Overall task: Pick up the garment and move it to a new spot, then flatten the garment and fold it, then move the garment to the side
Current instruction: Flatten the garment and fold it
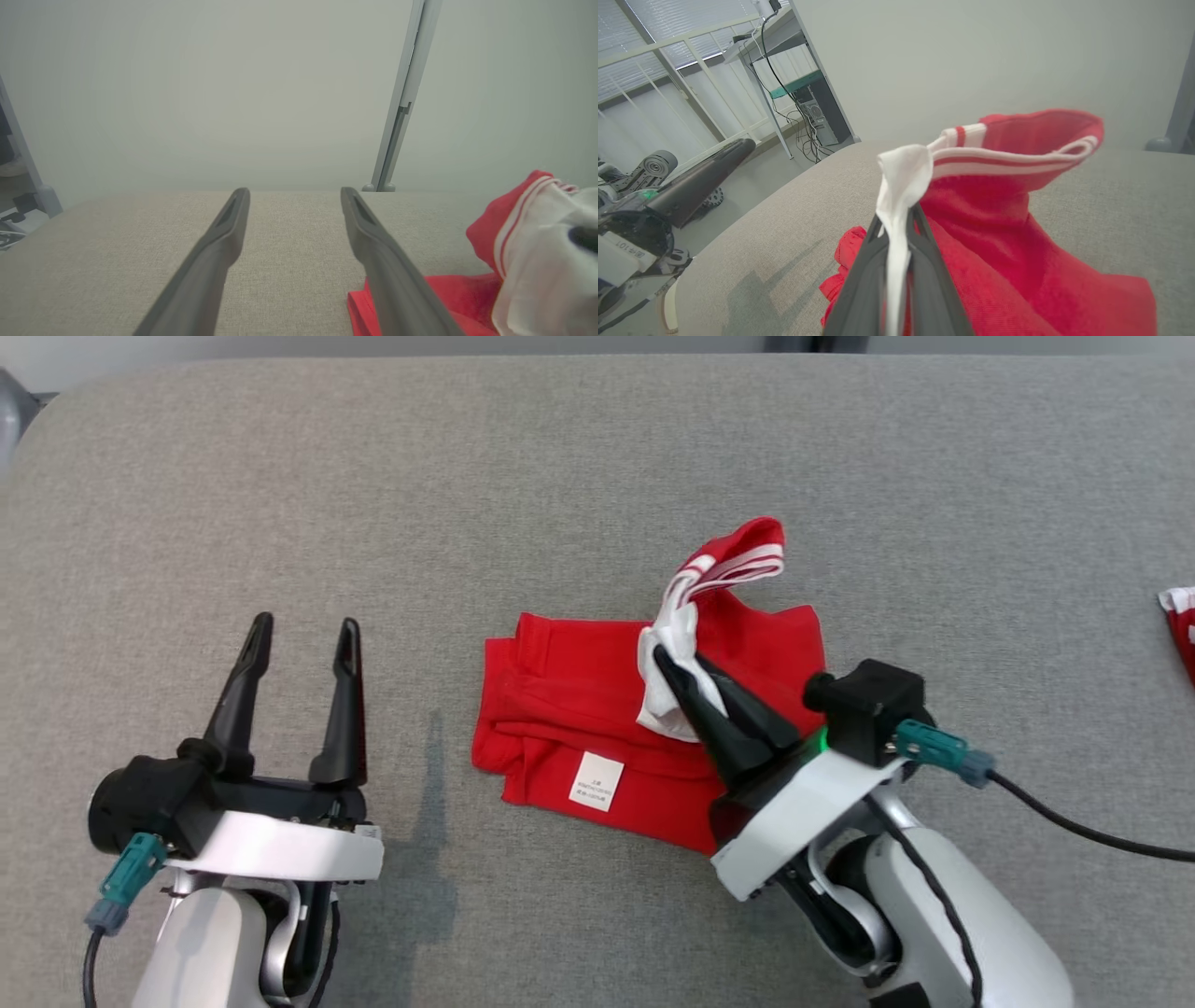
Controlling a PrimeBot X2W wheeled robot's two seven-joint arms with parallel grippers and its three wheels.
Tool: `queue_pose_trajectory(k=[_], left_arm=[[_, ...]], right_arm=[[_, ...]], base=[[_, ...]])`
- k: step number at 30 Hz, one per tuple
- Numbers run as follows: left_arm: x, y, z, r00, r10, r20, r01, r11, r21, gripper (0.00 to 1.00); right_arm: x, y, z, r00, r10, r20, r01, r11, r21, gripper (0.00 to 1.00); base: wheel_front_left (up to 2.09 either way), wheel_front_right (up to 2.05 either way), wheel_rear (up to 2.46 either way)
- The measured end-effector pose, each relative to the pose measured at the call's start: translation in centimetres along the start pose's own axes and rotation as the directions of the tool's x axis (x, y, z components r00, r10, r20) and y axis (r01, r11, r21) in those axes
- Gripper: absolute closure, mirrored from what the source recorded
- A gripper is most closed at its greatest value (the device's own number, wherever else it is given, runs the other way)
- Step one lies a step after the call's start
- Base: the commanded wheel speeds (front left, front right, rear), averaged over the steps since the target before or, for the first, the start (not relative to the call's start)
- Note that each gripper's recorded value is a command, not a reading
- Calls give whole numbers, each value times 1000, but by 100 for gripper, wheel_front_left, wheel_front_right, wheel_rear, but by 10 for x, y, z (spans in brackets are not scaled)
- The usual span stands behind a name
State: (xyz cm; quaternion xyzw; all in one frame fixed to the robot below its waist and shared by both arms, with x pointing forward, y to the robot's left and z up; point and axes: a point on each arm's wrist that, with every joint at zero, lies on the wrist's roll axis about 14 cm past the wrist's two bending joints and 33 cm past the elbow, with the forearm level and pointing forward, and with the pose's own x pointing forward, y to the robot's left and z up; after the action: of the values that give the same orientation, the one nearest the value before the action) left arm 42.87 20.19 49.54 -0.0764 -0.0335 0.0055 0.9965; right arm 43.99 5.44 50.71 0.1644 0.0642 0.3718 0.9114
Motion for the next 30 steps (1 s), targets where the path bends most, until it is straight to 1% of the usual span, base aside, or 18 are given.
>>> queue_pose_trajectory(k=[3, 10, 12, 13, 14, 20, 22, 24, 27, 30], left_arm=[[-3, 1, -3, 1000, 4, -11, -4, 1000, -2, 0], [-2, 3, -7, 1000, 9, -21, -9, 1000, -3, 0], [-2, 2, -8, 1000, 5, -26, -5, 1000, -4, 0], [-1, 2, -9, 1000, 2, -27, -2, 1000, -1, 0], [-1, 2, -9, 1000, 2, -27, -2, 1000, -1, 0], [4, -2, -10, 1000, -7, -26, 7, 1000, -5, 0], [6, -3, -11, 1000, -12, -26, 12, 1000, -4, 0], [7, -4, -11, 1000, -16, -26, 16, 1000, -3, 0], [9, -6, -11, 1000, -22, -22, 22, 1000, 1, 0], [11, -7, -10, 1000, -24, -16, 24, 1000, 3, 0]], right_arm=[[10, 12, -15, 999, 49, -21, -48, 998, 43, 100], [27, 25, -41, 991, 116, -73, -110, 991, 82, 100], [29, 29, -45, 988, 132, -80, -125, 988, 89, 58], [30, 31, -47, 986, 142, -83, -134, 986, 95, 25], [30, 31, -47, 986, 142, -83, -134, 986, 95, 0], [34, 48, -39, 979, 203, -35, -198, 974, 109, 0], [35, 57, -28, 973, 229, 11, -228, 965, 126, 0], [36, 61, -15, 969, 240, 56, -245, 963, 116, 0], [37, 50, 6, 970, 210, 125, -222, 971, 86, 0], [34, 30, 31, 969, 149, 200, -161, 986, 46, 0]], base=[[0, 0, 0], [0, 0, 0], [0, 0, 0], [0, 0, 0], [0, 0, 0], [0, 0, 0], [0, 0, 0], [0, 0, 0], [0, 0, 0], [0, 0, 0]])
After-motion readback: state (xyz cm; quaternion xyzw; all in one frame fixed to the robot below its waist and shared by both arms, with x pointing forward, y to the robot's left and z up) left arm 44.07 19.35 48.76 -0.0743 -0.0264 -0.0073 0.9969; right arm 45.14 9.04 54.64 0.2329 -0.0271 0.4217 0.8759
